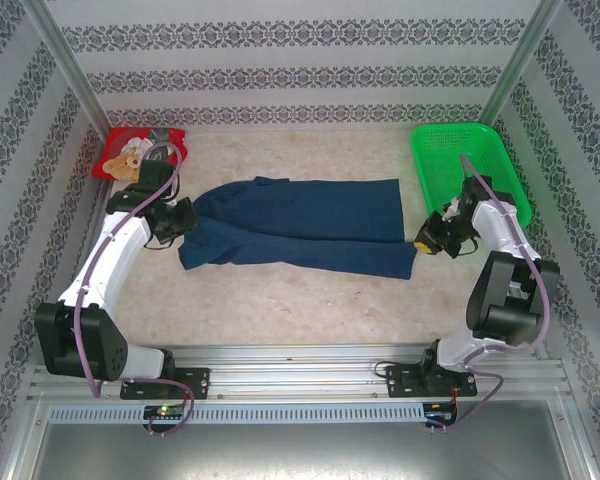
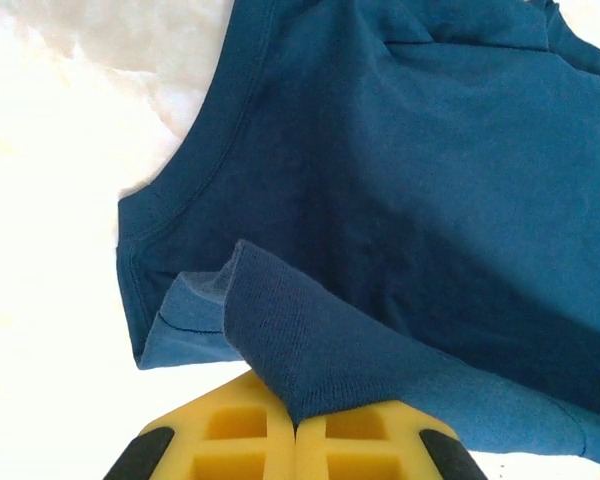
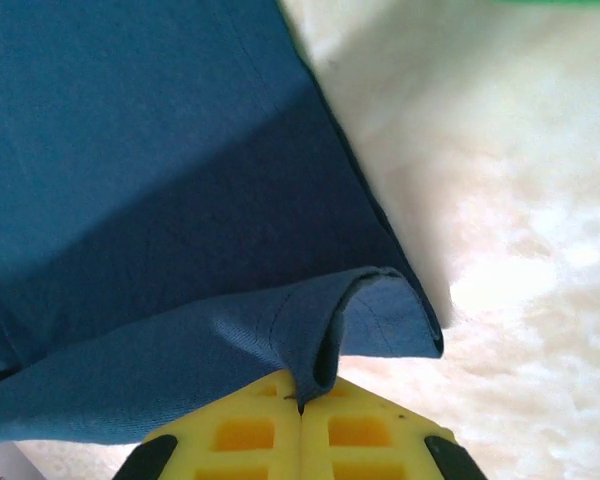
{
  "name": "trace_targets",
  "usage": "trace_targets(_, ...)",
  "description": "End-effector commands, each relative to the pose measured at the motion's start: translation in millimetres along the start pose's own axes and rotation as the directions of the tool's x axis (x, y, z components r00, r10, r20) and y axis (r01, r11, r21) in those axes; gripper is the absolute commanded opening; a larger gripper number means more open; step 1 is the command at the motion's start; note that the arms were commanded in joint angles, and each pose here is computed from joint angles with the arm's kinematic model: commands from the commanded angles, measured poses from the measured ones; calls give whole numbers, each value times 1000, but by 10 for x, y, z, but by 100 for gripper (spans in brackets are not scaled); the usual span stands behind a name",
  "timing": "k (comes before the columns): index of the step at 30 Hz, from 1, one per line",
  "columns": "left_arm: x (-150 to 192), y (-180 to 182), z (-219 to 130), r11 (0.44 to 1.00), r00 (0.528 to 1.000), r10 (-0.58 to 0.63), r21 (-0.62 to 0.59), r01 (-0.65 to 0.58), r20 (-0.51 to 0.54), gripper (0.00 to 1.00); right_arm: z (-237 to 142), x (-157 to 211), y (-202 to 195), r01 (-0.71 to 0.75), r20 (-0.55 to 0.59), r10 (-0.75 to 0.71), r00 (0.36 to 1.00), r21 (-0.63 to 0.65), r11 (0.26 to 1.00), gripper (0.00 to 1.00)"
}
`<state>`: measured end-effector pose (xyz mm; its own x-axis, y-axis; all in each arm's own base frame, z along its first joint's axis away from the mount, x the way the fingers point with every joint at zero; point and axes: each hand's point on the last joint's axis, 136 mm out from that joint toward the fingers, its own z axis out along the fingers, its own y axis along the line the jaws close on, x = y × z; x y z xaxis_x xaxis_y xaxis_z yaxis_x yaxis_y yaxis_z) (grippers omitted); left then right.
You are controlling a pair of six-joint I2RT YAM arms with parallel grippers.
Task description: Fold and stack the t-shirts
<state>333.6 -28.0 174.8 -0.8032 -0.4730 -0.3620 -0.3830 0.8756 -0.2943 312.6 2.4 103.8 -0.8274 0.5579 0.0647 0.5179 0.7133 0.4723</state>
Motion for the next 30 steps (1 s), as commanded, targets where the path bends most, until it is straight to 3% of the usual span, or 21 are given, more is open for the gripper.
trace_targets(1, -119, 69, -13, 998, 999, 42, -40, -41, 33, 0, 30, -112, 67, 54, 10, -54, 998, 30, 998, 0)
trace_targets(17, -156, 296, 102, 995, 999, 24, -93, -22, 22, 0, 242, -349, 193, 104, -23, -103, 994, 76, 992, 1)
trace_targets(30, -153, 310, 391, 995, 999, 22, -94, -24, -26, 0, 489, -456, 258, 125, -59, -119, 991, 105, 987, 4)
